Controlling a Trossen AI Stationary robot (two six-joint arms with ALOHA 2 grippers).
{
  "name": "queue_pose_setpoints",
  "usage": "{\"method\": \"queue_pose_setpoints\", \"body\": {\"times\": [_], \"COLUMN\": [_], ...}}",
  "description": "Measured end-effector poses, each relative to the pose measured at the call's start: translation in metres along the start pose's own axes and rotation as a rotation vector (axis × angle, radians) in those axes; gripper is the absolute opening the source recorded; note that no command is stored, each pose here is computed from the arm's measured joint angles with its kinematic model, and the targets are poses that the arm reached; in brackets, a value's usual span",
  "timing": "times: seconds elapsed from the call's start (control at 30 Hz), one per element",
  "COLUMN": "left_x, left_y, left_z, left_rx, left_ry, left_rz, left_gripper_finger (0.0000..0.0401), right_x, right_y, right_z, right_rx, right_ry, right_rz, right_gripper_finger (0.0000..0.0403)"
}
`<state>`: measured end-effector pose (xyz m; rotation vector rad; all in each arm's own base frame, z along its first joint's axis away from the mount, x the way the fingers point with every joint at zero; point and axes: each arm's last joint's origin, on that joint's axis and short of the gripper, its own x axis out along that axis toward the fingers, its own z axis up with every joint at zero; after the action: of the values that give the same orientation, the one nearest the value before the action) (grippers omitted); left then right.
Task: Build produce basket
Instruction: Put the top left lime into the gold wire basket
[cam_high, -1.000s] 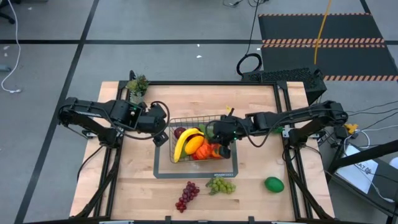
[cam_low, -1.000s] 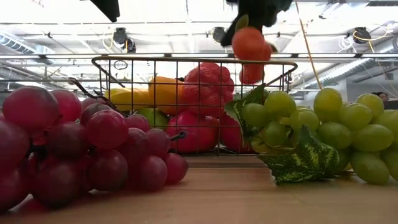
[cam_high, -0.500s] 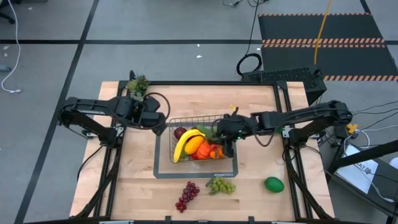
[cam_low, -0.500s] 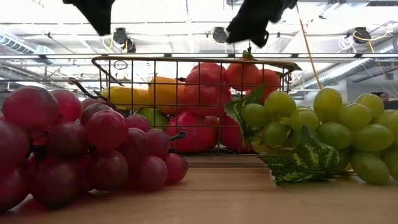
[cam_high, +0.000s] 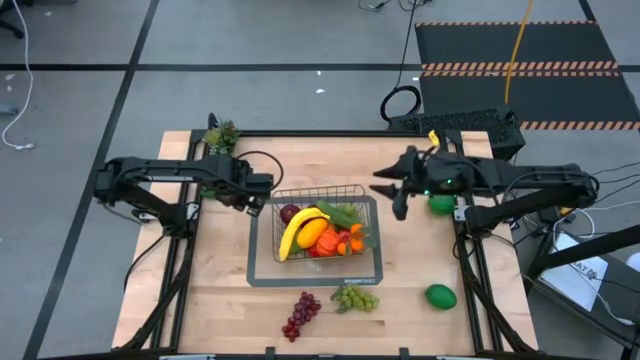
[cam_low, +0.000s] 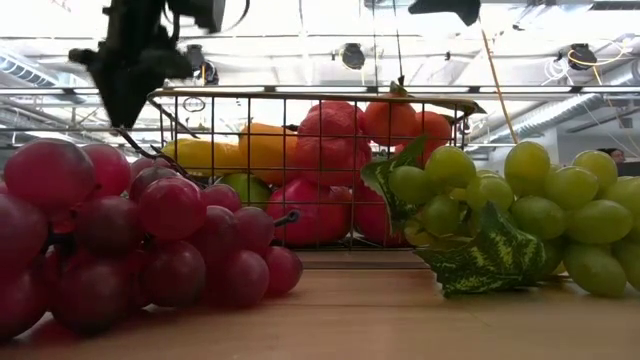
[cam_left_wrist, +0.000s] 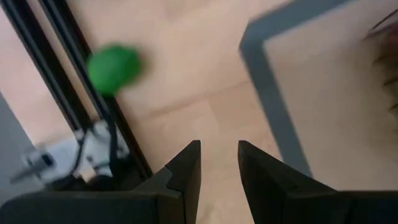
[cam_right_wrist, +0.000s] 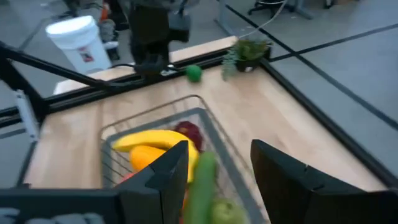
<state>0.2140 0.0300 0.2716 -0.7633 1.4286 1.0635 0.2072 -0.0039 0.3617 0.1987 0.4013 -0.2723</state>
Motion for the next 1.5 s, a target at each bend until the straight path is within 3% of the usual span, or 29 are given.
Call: {"method": "queue_pose_setpoints", "body": {"times": [0.23,0.53,0.7,1.0,1.23,1.5], "left_x": [0.031,0.059,0.084,0.108,0.119,0.151], "left_y": [0.017,0.048,0.063,0.075,0.08,0.083], "left_z": [0.008,0.031,0.039,0.047,0.057,0.069], "left_rx": [-0.018,0.155,0.226,0.313,0.317,0.286], "left_ry": [0.143,0.126,0.151,0.14,0.221,0.394], "left_rz": [0.069,0.221,0.226,0.209,0.119,0.147], "left_gripper_finger": [0.0133,0.0271,0.0315,0.0326,0.0326,0.0326], "right_x": [-0.009,0.005,0.011,0.011,0.012,0.012], "right_y": [-0.021,-0.043,-0.052,-0.056,-0.056,-0.05], "right_z": [0.002,0.003,0.004,0.004,0.006,0.018], "right_rx": [-0.07,-0.153,-0.206,-0.165,-0.042,0.129], "right_ry": [0.005,0.063,0.084,0.088,0.076,-0.04], "right_rz": [-0.085,-0.007,0.041,0.096,0.092,0.125], "right_gripper_finger": [0.0167,0.0167,0.0167,0.0167,0.0167,0.0167]}}
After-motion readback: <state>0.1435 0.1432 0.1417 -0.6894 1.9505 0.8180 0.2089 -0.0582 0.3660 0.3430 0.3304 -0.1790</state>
